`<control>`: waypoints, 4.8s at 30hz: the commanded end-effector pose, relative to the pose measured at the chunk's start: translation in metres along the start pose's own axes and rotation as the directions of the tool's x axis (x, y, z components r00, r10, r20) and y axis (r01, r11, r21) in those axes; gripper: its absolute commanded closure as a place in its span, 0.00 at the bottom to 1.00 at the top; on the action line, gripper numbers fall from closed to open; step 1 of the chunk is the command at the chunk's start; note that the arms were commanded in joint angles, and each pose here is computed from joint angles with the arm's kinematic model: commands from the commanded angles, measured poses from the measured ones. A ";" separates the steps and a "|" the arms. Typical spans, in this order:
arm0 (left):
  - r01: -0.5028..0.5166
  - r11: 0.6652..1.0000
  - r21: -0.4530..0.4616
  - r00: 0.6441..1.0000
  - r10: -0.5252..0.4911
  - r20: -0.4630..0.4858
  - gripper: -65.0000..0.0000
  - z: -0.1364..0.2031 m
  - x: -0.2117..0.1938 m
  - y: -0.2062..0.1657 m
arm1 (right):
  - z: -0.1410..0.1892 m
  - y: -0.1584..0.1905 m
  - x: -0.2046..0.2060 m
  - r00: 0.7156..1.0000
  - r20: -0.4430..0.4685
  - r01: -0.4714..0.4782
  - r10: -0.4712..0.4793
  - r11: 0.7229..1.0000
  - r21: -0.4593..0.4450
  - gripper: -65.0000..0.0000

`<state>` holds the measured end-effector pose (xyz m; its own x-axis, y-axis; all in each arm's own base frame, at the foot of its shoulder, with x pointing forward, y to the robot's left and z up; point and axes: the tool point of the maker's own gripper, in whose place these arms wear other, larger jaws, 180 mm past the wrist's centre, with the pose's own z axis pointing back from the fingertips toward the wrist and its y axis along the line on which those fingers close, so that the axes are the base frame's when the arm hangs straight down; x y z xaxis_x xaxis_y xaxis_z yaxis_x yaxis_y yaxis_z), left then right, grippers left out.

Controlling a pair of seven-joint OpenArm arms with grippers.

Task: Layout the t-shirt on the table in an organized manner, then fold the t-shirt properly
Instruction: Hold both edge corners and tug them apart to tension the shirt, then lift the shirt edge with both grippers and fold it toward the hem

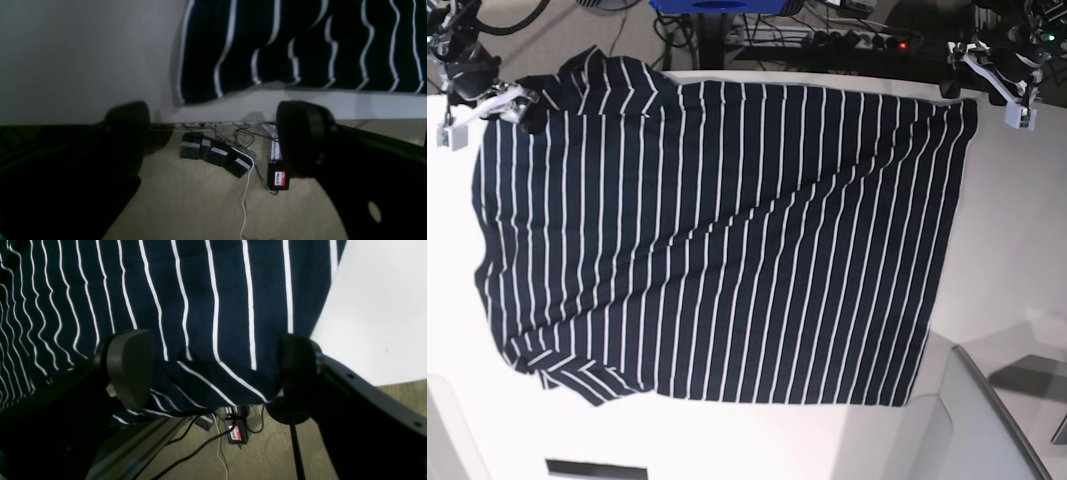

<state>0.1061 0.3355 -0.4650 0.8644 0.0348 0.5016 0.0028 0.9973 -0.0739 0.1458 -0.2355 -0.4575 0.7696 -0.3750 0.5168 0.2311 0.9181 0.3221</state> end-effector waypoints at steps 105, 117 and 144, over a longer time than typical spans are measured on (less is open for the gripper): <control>-0.070 0.988 -0.141 0.994 0.082 0.078 1.00 -0.038 0.041 -0.025 | 0.043 -0.019 0.036 0.961 -0.159 -0.232 0.225 0.972 -0.028 0.99; 0.015 0.992 -0.122 0.995 -0.003 0.096 1.00 -0.022 0.064 -0.028 | 0.062 -0.005 0.056 0.945 -0.099 -0.318 0.311 0.946 -0.065 0.99; 0.210 0.976 -0.052 0.978 -0.210 -0.007 1.00 -0.042 0.099 -0.039 | 0.048 -0.038 0.104 0.952 -0.162 -0.278 0.258 0.954 -0.113 0.99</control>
<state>0.2116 0.2812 -0.4544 0.8452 -0.1631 0.5089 0.2236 0.9729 -0.0596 0.1834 -0.3038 -0.3871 0.9001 -0.1099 0.4215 0.0675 0.9912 0.1142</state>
